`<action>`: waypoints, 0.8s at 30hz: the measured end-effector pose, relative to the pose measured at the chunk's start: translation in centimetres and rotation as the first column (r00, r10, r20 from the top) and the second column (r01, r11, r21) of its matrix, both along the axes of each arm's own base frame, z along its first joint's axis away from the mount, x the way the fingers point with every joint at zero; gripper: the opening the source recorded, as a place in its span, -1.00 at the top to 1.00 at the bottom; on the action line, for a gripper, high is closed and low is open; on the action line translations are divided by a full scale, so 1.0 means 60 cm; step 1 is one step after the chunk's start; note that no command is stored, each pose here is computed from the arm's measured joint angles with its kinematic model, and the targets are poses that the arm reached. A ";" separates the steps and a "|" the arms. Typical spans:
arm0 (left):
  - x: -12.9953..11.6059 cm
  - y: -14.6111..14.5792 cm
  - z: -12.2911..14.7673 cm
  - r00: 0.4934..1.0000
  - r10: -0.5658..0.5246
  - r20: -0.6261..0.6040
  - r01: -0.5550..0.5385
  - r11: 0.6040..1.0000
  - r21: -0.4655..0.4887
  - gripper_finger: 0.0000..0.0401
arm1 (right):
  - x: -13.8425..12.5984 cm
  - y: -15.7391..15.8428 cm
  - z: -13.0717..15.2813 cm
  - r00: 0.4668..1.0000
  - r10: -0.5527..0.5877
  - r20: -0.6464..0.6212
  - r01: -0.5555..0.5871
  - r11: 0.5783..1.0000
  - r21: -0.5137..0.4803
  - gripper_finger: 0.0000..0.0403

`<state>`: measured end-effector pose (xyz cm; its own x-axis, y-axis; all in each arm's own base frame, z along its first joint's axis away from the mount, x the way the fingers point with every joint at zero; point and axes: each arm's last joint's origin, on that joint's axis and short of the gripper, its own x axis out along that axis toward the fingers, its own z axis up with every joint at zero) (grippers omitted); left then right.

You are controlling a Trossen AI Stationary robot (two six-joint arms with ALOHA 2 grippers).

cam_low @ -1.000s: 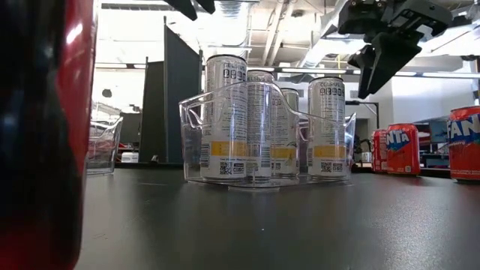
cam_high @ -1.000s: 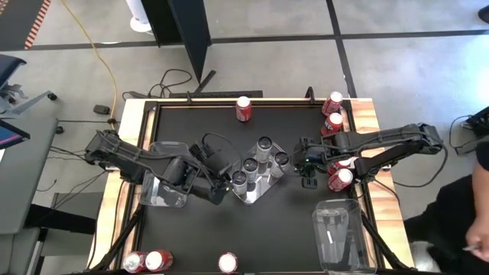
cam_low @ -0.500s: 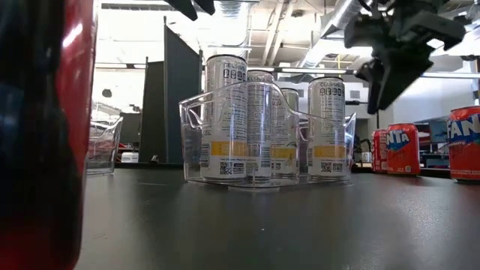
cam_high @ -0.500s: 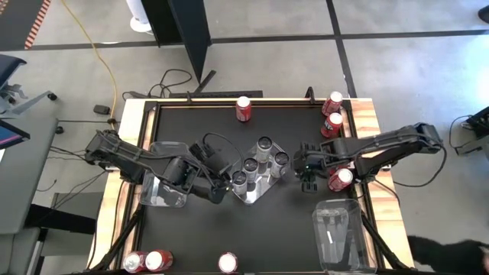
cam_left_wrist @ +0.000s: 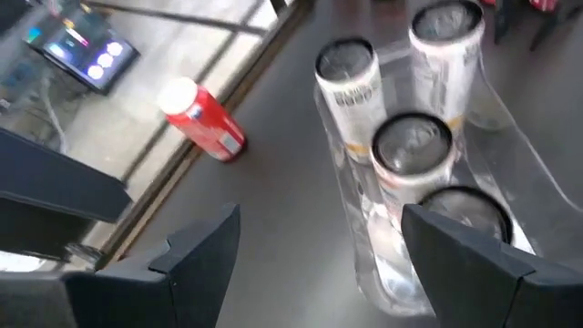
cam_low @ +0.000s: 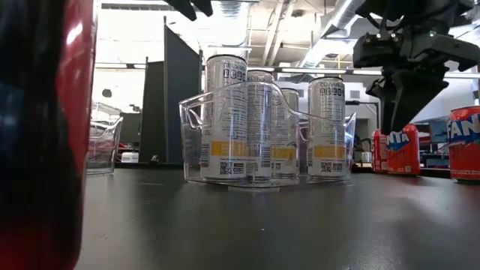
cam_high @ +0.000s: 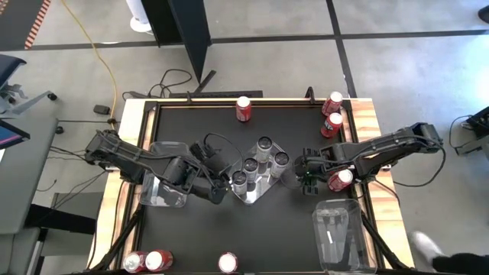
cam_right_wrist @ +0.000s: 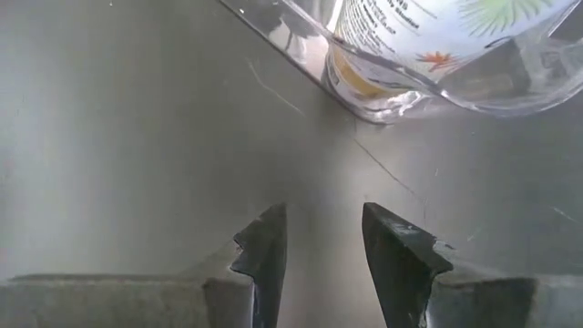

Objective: Sort soda cans
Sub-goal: Put the orange soda can into the left transparent bin

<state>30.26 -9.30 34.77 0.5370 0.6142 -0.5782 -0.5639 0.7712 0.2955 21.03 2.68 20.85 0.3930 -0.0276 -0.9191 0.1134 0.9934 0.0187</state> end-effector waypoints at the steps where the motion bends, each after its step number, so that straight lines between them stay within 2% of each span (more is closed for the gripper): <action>1: -0.001 0.000 -0.001 1.000 -0.007 -0.010 0.007 1.000 -0.018 -0.49 | 0.000 0.000 0.000 1.000 0.000 0.000 0.000 1.000 0.000 0.20; 9: -0.013 0.011 -0.015 0.987 -0.030 -0.160 -0.005 0.977 -0.213 -0.49 | 0.001 0.000 0.000 1.000 0.001 0.006 -0.001 1.000 0.001 0.20; 12: -0.018 0.007 -0.018 0.976 -0.069 -0.208 0.016 0.969 -0.248 -0.49 | 0.001 0.000 0.000 1.000 0.001 0.006 -0.001 1.000 0.001 0.20; 15: -0.020 0.000 -0.018 0.966 -0.121 -0.229 0.067 0.971 -0.230 -0.49 | 0.001 0.000 0.000 1.000 0.001 0.007 -0.001 1.000 0.000 0.20; 24: -0.016 0.004 -0.013 0.976 -0.087 -0.200 0.068 0.993 -0.100 -0.49 | -0.018 0.002 0.022 0.997 -0.049 0.067 0.052 0.998 -0.046 0.20</action>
<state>29.28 -9.03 33.97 0.4459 0.5145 -0.7325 -0.4367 0.8394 0.3237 19.96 2.79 22.18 0.4498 -0.0917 -0.8884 0.1631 0.9864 -0.0192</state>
